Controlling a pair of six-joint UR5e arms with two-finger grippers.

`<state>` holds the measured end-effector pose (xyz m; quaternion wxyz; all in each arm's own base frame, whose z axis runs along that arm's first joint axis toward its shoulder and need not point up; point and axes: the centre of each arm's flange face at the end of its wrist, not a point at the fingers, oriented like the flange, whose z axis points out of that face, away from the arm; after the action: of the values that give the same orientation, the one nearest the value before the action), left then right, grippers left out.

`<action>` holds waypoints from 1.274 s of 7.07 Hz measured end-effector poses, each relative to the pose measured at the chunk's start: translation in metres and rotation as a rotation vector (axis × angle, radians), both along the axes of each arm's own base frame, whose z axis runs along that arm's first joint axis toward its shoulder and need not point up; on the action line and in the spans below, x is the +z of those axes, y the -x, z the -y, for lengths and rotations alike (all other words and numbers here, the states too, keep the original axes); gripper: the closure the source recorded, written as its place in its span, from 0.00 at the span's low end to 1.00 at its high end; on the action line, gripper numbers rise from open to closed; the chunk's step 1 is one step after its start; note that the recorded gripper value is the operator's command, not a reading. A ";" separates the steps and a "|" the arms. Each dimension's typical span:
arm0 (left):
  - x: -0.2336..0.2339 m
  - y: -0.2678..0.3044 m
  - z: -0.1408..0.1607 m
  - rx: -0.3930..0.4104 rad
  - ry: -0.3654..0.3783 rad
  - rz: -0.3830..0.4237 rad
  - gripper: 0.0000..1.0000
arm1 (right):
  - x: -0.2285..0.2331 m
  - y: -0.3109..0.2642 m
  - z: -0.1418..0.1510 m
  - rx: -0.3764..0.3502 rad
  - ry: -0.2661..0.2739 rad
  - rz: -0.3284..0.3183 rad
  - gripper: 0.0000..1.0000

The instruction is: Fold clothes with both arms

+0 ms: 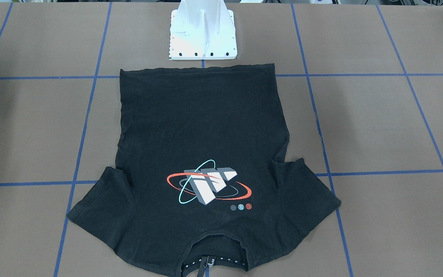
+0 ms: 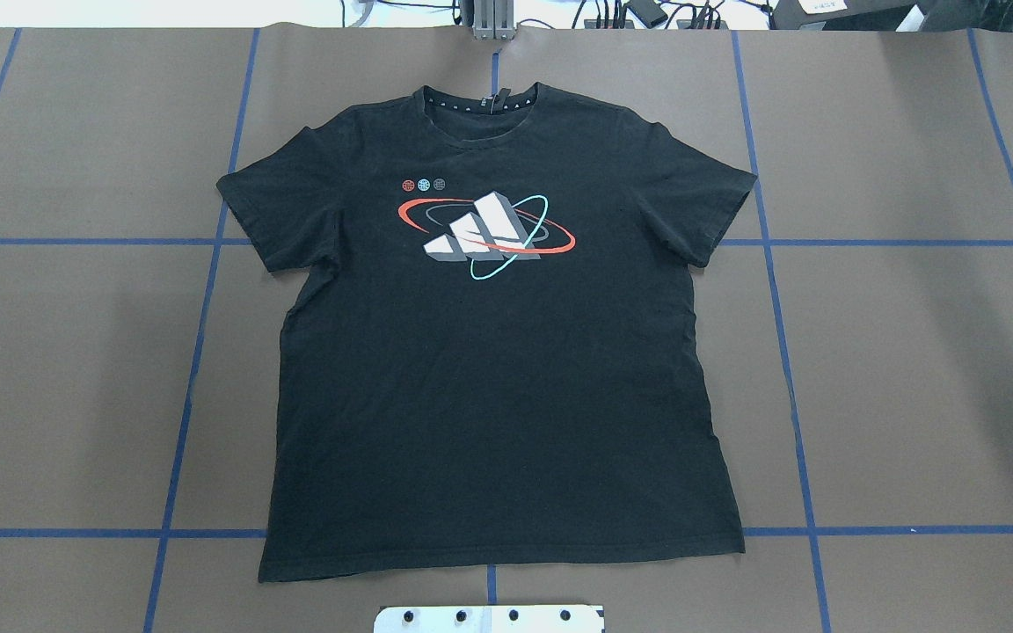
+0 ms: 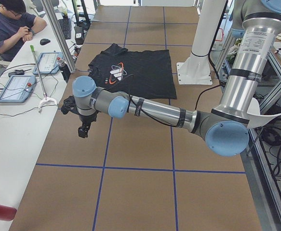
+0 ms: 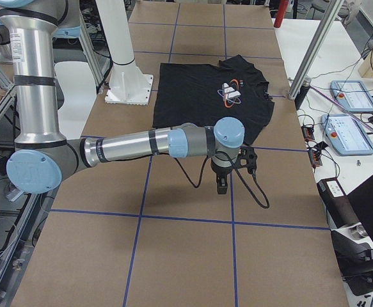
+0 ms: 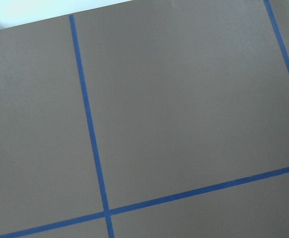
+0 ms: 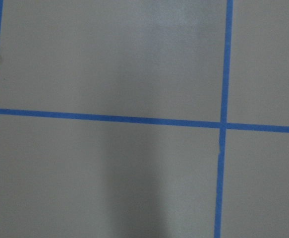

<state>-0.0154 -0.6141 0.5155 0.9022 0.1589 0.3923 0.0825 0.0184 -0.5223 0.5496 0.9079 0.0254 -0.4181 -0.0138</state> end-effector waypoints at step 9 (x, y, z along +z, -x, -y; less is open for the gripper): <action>-0.006 -0.017 0.013 -0.065 -0.101 -0.058 0.00 | -0.116 0.285 0.147 0.101 -0.199 0.018 0.00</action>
<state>0.0012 -0.6270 0.5097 0.8834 0.2194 0.4083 0.0681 -0.2670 -0.6689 0.4339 0.8967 0.1367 -0.4208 -0.0095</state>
